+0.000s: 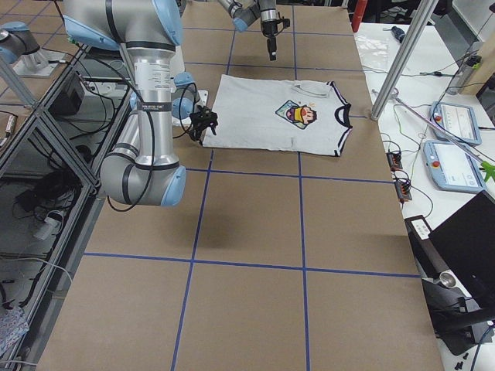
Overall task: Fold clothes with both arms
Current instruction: 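Move both grippers toward the shirt's hem nearest the robot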
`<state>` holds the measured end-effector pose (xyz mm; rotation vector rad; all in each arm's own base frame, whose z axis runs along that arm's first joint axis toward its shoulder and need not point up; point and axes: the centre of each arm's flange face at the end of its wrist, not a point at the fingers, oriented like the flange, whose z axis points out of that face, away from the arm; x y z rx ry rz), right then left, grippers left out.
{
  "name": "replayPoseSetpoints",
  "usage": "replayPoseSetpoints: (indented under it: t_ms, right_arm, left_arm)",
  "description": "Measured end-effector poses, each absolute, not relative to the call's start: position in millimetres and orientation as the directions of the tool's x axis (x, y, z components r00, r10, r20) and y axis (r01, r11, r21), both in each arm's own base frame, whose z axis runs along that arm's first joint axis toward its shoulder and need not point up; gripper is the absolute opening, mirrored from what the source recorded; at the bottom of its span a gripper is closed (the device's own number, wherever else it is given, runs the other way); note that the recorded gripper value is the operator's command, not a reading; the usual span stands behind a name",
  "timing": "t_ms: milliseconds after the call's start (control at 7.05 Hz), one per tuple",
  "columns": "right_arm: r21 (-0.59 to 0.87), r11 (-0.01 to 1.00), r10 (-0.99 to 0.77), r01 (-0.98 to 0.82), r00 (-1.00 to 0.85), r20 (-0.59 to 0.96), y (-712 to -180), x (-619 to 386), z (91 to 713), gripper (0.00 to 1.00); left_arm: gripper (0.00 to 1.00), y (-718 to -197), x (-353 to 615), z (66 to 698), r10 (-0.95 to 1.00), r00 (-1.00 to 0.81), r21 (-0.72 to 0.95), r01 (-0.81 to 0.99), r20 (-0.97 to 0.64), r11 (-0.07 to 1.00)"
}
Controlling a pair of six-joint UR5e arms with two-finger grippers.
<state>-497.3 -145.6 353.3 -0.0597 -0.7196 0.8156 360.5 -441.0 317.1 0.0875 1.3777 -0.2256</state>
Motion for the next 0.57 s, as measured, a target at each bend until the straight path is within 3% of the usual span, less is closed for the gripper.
replayPoseSetpoints:
  t_ms: [142, 425, 567]
  right_arm:
    - [-0.316, 0.698, 0.684, -0.643, 0.469, 0.558, -144.2, -498.7, 355.1, 0.81]
    - [-0.318, 0.696, 0.688, -0.644, 0.473, 0.55, -141.2, -500.9, 358.5, 0.58]
    - [-0.325, 0.691, 0.695, -0.645, 0.471, 0.543, -137.4, -502.1, 359.4, 0.17]
  left_arm:
    - [0.69, -440.8, 360.2, 316.5, -0.107, 0.174, -0.069, 0.21, -0.979, 0.975]
    - [0.69, -440.2, 359.5, 315.0, -0.105, 0.171, -0.068, 0.21, -0.98, 0.975]
    - [0.69, -439.2, 358.4, 315.2, -0.106, 0.171, -0.069, 0.21, -0.98, 0.975]
